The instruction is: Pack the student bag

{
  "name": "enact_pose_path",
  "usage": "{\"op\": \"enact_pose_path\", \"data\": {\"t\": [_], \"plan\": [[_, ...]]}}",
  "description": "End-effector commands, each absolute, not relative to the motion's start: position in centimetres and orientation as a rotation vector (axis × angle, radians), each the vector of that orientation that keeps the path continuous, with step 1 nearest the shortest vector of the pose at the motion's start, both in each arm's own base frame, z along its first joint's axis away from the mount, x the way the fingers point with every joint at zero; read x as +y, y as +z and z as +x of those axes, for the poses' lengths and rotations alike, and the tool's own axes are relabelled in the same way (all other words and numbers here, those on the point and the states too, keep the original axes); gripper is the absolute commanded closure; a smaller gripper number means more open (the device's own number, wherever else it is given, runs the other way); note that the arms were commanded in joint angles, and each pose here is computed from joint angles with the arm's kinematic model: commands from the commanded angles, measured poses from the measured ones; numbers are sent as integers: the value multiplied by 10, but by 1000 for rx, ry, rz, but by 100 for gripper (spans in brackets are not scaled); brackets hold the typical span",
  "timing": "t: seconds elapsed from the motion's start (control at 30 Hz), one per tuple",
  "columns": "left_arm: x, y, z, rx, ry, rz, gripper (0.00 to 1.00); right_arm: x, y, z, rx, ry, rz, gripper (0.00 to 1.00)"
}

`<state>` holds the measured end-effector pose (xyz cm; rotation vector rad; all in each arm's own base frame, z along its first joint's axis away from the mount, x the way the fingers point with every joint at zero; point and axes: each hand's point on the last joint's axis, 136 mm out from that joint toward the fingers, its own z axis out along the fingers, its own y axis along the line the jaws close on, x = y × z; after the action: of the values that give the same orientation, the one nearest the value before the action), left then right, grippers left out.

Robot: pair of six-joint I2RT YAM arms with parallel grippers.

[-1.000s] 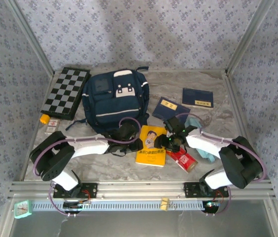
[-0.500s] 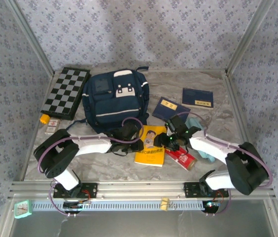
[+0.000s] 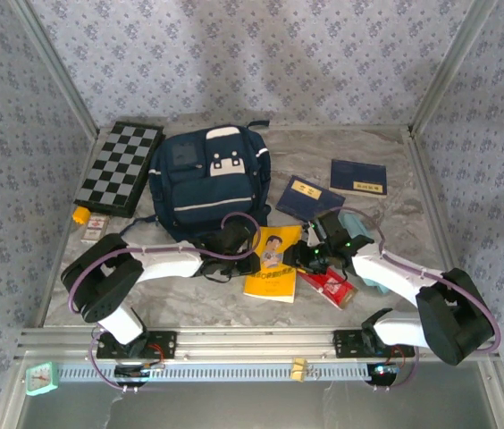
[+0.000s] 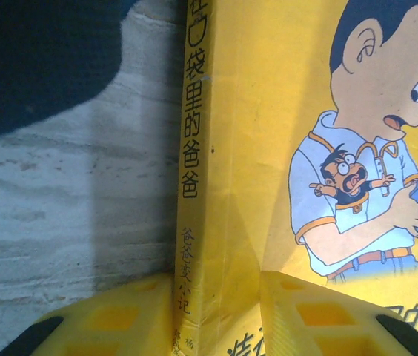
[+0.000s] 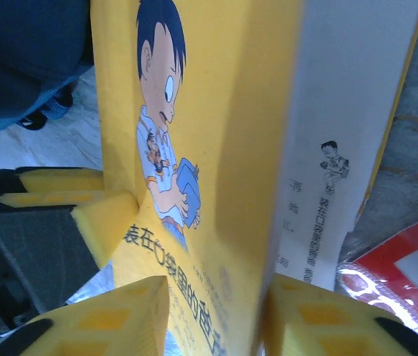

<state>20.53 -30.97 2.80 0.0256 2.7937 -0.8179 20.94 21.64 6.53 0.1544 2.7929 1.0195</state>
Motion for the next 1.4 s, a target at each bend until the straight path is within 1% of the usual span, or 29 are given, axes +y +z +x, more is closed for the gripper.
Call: {"op": "enact_pose_path", "data": {"t": [0.0, 0.13, 0.17, 0.23, 0.3, 0.37, 0.47, 0.53, 0.7, 0.9, 0.97, 1.1, 1.23, 1.37], "plan": [[-321, 37, 204, 2774, -867, 78, 66, 224, 76, 210, 2747, 1125, 127, 69], [-323, 40, 204, 2771, -881, 85, 66, 221, 75, 212, 2749, 1118, 146, 83], [-324, 41, 204, 2766, -883, 86, 66, 220, 76, 212, 2745, 1119, 145, 85], [-325, 45, 205, 2758, -887, 95, 66, 218, 77, 213, 2740, 1114, 158, 92], [-326, 48, 205, 2753, -892, 102, 64, 217, 80, 213, 2726, 1114, 157, 97], [-327, 55, 206, 2738, -901, 111, 60, 213, 84, 214, 2709, 1107, 165, 100], [-327, 72, 207, 2702, -920, 145, 53, 205, 93, 215, 2682, 1094, 177, 100], [-324, 86, 207, 2676, -915, 184, 46, 200, 102, 215, 2652, 1104, 170, 100], [-312, 123, 210, 2602, -915, 249, 36, 194, 136, 215, 2565, 1152, 114, 100], [-289, 164, 225, 2510, -1019, 221, 29, 194, 192, 225, 2413, 1223, 48, 100], [-282, 180, 230, 2466, -1083, 206, 26, 196, 208, 231, 2364, 1259, 29, 100], [-272, 219, 241, 2333, -1210, 182, 23, 207, 243, 242, 2259, 1347, -50, 100], [-274, 248, 244, 2238, -1325, 222, 17, 215, 273, 253, 2177, 1388, -117, 100], [-279, 255, 247, 2211, -1367, 219, 16, 223, 297, 263, 2111, 1444, -165, 100]]}}
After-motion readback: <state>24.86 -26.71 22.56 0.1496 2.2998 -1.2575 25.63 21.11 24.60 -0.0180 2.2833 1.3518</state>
